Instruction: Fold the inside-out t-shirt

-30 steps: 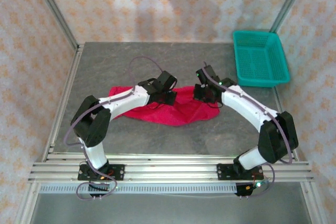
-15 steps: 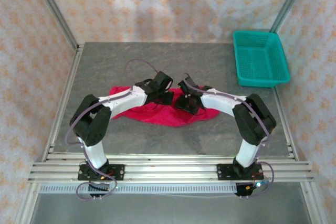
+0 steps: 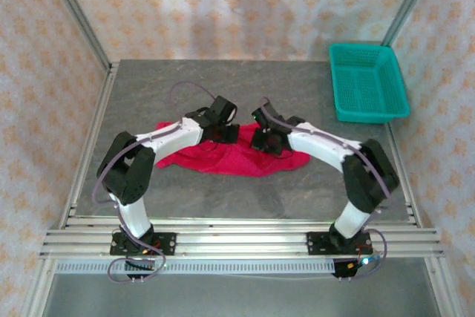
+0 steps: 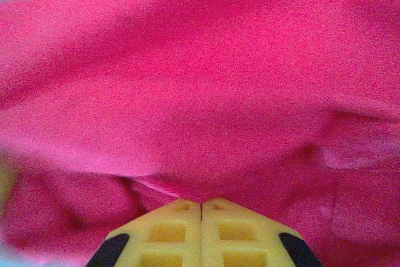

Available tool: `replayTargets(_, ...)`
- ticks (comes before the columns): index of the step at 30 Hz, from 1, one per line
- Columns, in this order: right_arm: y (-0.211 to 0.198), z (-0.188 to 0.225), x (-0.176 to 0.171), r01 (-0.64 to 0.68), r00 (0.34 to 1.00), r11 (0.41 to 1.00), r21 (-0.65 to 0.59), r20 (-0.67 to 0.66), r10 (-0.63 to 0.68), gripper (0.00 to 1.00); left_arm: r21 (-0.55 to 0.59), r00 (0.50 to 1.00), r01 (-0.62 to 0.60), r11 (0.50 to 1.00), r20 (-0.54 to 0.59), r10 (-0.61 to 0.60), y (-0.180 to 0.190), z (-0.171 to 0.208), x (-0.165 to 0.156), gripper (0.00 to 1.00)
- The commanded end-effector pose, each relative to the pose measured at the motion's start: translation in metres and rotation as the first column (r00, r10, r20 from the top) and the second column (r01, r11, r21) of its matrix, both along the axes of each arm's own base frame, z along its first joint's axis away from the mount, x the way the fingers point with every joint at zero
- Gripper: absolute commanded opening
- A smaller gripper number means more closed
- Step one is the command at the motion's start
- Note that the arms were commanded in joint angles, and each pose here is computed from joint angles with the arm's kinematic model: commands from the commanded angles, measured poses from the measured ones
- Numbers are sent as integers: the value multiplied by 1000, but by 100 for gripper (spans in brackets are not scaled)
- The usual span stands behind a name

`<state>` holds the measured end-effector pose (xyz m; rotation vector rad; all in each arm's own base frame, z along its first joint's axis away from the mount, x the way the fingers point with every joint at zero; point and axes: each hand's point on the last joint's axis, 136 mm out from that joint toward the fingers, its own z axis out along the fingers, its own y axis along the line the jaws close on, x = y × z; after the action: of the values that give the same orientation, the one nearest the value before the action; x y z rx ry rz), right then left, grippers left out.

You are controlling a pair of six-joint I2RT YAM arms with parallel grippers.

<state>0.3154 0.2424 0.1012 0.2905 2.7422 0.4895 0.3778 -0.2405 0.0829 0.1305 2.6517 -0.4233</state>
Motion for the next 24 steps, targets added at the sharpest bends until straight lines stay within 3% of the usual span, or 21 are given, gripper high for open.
replayTargets(1,-25,103,4,-4,976,1000,23,216,-1,0,1,998,-69,998,7,69,17,10,25,0)
replayTargets(5,-54,165,-13,21,935,997,78,351,-47,0,-28,989,-140,990,35,140,34,31,49,0)
replayTargets(8,-70,167,-28,36,925,994,103,374,-72,0,-44,987,-152,987,51,154,35,42,57,0)
replayTargets(15,-66,53,-51,71,976,986,150,196,-100,0,-84,992,-123,989,19,125,13,31,45,0)
replayTargets(18,-62,39,-43,70,981,991,112,172,-89,2,-93,994,-108,990,13,110,5,25,33,0)
replayTargets(20,-52,41,-32,57,980,992,114,184,-78,10,-109,992,-122,987,3,123,6,21,28,0)
replayTargets(24,-18,55,-11,16,971,980,196,229,-62,45,-107,990,-142,984,-10,142,13,17,21,0)
